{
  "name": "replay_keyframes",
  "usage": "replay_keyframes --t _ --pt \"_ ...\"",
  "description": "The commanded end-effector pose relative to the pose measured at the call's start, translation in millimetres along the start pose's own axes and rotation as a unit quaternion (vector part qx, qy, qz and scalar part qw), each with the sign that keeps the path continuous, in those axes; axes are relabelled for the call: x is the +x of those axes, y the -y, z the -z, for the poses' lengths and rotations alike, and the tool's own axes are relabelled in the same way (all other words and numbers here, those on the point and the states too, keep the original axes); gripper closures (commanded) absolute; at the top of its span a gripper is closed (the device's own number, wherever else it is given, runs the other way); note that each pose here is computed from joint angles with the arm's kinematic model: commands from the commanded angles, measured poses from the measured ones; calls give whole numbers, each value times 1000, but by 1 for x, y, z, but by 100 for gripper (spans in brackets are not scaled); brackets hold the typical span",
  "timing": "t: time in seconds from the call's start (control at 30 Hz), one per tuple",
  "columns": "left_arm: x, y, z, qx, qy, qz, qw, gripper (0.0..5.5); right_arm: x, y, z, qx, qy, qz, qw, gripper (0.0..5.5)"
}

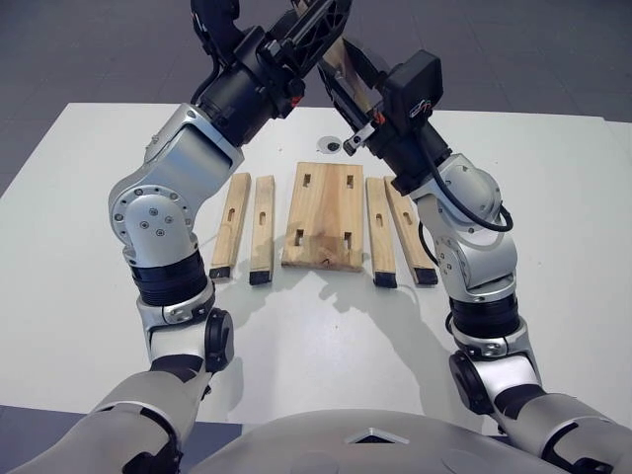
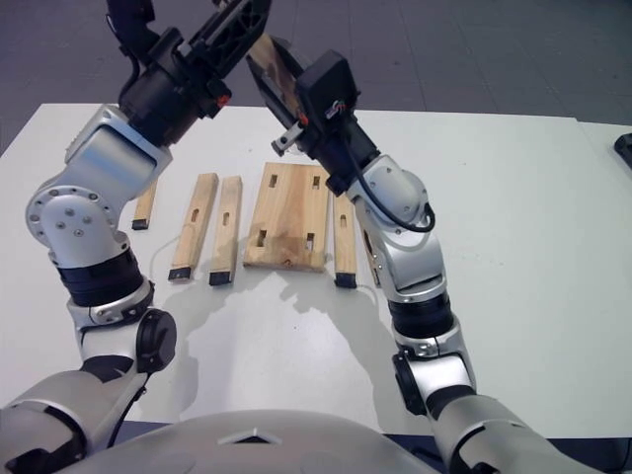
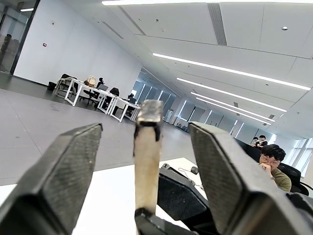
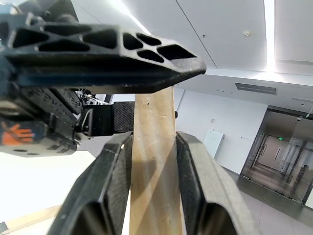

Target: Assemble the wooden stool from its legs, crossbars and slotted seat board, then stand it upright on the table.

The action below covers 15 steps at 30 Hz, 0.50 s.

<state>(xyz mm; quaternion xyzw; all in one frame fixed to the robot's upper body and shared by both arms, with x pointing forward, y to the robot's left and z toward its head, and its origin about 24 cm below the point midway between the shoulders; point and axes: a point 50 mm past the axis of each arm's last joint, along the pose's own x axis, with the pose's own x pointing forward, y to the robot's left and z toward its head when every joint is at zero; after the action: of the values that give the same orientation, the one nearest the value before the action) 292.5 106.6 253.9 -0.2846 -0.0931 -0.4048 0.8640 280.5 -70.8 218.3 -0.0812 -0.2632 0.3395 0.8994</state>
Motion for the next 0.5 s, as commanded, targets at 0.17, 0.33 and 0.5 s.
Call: replay_keyframes --t 0.17,0.33,0.5 --pt "-3 0 6 10 -16 11 1000 355 0 -1 3 -7 -5 2 1000 424" --pt "-4 0 6 12 -13 18 1000 454 0 -2 8 -26 -16 -2 1000 424" --pt "-4 0 6 12 -12 19 1000 498 -2 -4 13 -36 -25 -7 999 424"
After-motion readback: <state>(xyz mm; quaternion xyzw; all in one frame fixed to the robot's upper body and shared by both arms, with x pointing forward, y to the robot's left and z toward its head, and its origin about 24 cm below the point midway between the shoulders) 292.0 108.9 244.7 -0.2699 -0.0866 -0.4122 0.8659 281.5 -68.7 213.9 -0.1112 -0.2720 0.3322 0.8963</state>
